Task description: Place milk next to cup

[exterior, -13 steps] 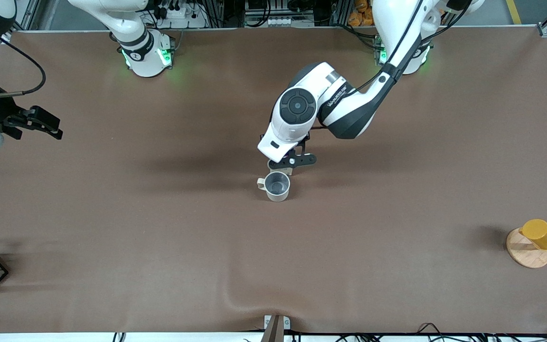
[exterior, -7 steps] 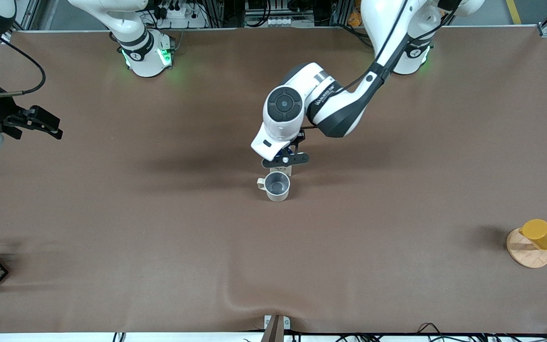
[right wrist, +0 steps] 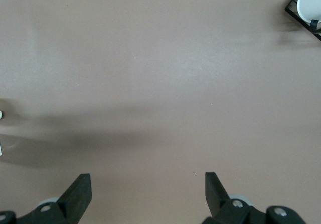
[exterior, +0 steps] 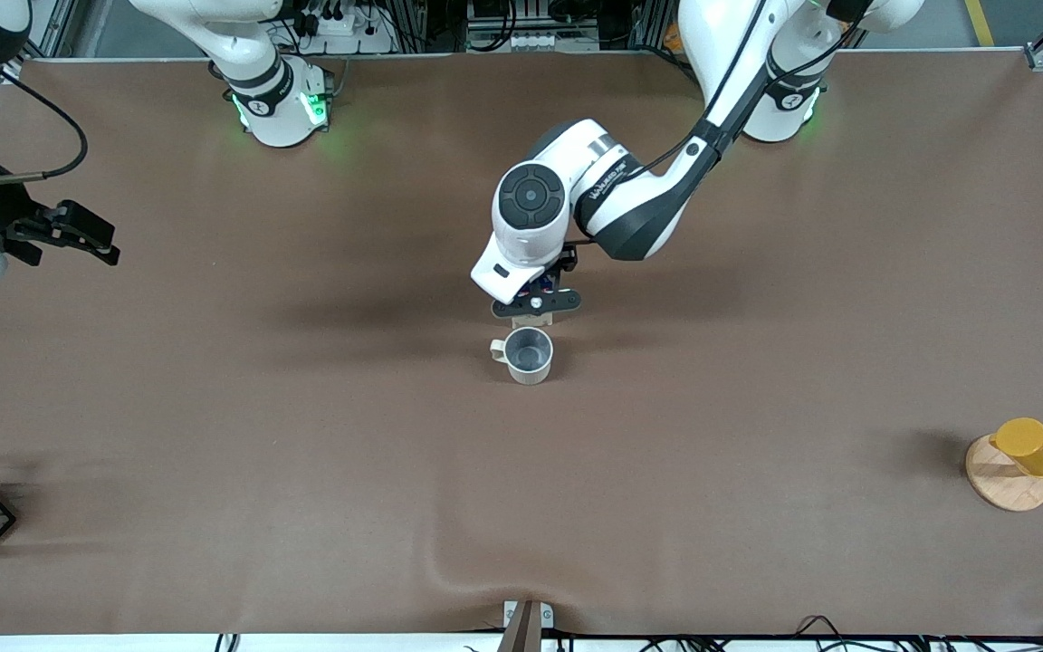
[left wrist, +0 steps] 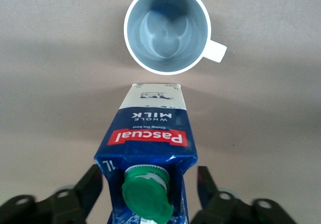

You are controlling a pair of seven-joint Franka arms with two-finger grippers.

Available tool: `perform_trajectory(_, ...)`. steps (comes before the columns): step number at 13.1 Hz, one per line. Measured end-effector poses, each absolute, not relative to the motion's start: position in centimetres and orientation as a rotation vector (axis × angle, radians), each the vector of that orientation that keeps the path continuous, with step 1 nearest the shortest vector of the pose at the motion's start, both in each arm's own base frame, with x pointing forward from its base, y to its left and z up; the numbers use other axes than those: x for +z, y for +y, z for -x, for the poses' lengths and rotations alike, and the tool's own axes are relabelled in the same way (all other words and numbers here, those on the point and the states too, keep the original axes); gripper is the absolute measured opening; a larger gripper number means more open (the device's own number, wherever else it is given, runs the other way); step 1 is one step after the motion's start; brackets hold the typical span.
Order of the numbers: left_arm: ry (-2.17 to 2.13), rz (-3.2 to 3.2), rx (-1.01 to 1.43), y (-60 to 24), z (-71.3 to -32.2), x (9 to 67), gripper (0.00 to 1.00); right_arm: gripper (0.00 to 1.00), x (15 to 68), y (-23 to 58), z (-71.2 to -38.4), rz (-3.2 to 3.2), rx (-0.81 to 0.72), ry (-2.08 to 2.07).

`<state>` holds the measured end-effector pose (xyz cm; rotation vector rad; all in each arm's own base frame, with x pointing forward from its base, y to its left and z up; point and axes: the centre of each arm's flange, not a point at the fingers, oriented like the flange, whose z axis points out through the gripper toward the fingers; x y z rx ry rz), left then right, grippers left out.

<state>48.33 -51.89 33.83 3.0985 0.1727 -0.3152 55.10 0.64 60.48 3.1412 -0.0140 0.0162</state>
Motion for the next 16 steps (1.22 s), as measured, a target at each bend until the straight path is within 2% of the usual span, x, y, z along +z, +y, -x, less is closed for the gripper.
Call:
perform_trajectory(1,0.173,-3.096,-0.311,-51.9,-48.4,34.0,0.99,1.00,60.5,0.6,-55.1,-3.141,0.015,-0.014)
perform_trajectory(2,0.172,-3.093,-0.302,-52.0,-48.5,34.3,1.00,1.00,60.5,0.6,-55.1,-3.141,0.014,-0.014)
perform_trajectory(5,0.164,-3.076,-0.234,-52.1,-49.0,36.8,1.00,1.00,60.4,0.6,-55.1,-3.141,0.011,-0.014)
perform_trajectory(9,0.217,-3.055,-0.107,-49.2,-50.6,43.9,1.00,1.00,60.3,0.6,-55.1,-3.141,0.005,-0.014)
perform_trajectory(16,0.340,-3.028,0.037,-32.9,-56.4,57.4,1.00,1.00,60.2,0.6,-55.2,-3.141,0.002,-0.012)
